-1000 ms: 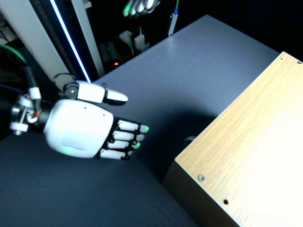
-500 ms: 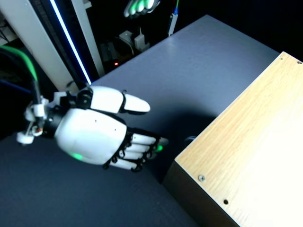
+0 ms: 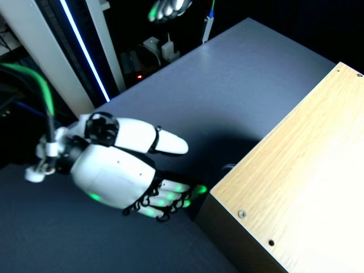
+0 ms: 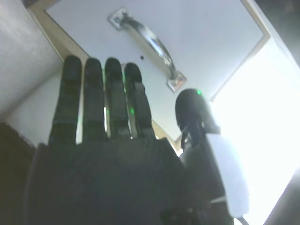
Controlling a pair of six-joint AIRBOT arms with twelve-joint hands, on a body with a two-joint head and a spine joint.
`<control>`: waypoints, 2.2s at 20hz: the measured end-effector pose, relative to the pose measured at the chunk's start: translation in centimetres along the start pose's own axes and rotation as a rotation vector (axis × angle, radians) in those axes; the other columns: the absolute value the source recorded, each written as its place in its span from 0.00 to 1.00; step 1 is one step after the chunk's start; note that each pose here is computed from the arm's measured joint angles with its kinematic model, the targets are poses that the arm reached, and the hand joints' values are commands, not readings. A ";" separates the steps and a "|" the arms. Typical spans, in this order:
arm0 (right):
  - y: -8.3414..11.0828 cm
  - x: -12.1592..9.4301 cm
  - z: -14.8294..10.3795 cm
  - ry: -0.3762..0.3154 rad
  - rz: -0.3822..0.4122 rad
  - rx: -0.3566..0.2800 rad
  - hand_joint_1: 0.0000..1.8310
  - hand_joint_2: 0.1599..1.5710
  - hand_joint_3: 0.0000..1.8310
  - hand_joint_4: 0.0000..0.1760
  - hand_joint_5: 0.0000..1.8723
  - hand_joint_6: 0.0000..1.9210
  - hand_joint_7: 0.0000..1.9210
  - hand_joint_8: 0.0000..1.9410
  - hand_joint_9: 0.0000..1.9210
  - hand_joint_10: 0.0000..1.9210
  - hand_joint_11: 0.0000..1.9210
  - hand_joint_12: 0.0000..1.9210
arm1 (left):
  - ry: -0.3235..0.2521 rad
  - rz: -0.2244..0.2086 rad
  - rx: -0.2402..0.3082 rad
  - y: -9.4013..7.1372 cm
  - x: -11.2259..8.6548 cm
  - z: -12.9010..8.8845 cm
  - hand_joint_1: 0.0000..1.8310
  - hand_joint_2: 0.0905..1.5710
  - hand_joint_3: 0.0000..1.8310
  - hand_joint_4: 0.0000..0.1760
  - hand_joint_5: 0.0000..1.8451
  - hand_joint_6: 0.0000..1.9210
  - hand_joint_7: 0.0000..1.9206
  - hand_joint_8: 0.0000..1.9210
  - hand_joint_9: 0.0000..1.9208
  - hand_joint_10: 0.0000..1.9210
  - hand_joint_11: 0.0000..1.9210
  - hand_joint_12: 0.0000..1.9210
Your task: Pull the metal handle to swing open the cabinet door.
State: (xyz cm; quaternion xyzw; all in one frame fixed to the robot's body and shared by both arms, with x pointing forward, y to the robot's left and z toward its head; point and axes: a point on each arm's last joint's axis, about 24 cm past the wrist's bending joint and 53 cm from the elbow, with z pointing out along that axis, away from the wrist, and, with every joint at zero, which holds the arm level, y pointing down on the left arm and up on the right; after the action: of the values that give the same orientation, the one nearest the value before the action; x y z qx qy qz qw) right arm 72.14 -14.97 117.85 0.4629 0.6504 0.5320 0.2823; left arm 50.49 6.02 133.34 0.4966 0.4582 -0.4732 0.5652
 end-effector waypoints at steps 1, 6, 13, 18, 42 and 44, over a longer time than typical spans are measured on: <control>0.0 0.3 0.2 0.004 0.000 0.000 0.00 1.00 0.04 0.00 0.17 0.00 0.16 0.00 0.14 0.00 0.00 0.37 | -0.001 0.000 0.001 0.0 0.0 0.0 0.00 1.00 0.06 0.00 0.15 0.00 0.15 0.00 0.13 0.00 0.00 0.32; -0.2 0.9 0.8 0.013 -0.001 0.003 0.00 1.00 0.04 0.00 0.18 0.00 0.17 0.00 0.15 0.00 0.00 0.39 | -0.001 0.000 0.001 0.0 0.0 0.0 0.00 1.00 0.06 0.00 0.15 0.00 0.14 0.00 0.13 0.00 0.00 0.31; -0.1 0.7 0.9 0.008 -0.001 0.001 0.00 1.00 0.03 0.00 0.18 0.00 0.17 0.00 0.15 0.00 0.00 0.38 | -0.001 0.000 0.001 0.0 0.0 0.0 0.00 1.00 0.06 0.00 0.15 0.00 0.14 0.00 0.13 0.00 0.00 0.28; 0.4 0.4 1.2 0.002 0.002 -0.009 0.00 1.00 0.03 0.00 0.18 0.00 0.17 0.00 0.15 0.00 0.00 0.39 | 0.000 0.000 0.000 0.0 0.0 0.0 0.00 1.00 0.07 0.00 0.15 0.00 0.14 0.00 0.12 0.00 0.00 0.28; -0.5 4.6 -0.8 0.103 0.001 0.011 0.00 1.00 0.03 0.00 0.17 0.00 0.16 0.00 0.15 0.00 0.00 0.38 | 0.000 0.000 0.001 0.0 0.0 0.0 0.00 1.00 0.07 0.00 0.14 0.00 0.13 0.00 0.12 0.00 0.00 0.26; -0.8 5.0 -1.5 0.117 -0.001 0.021 0.00 1.00 0.04 0.00 0.17 0.00 0.16 0.00 0.15 0.00 0.00 0.38 | 0.000 -0.001 0.001 0.0 0.0 0.0 0.00 1.00 0.07 0.00 0.14 0.00 0.14 0.00 0.12 0.00 0.00 0.27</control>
State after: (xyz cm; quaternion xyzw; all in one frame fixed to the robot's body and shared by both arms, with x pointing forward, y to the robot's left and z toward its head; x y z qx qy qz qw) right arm 68.53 -11.14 118.11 0.4335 0.6715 0.5514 0.2391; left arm 50.47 6.02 133.35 0.4966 0.4580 -0.4737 0.5650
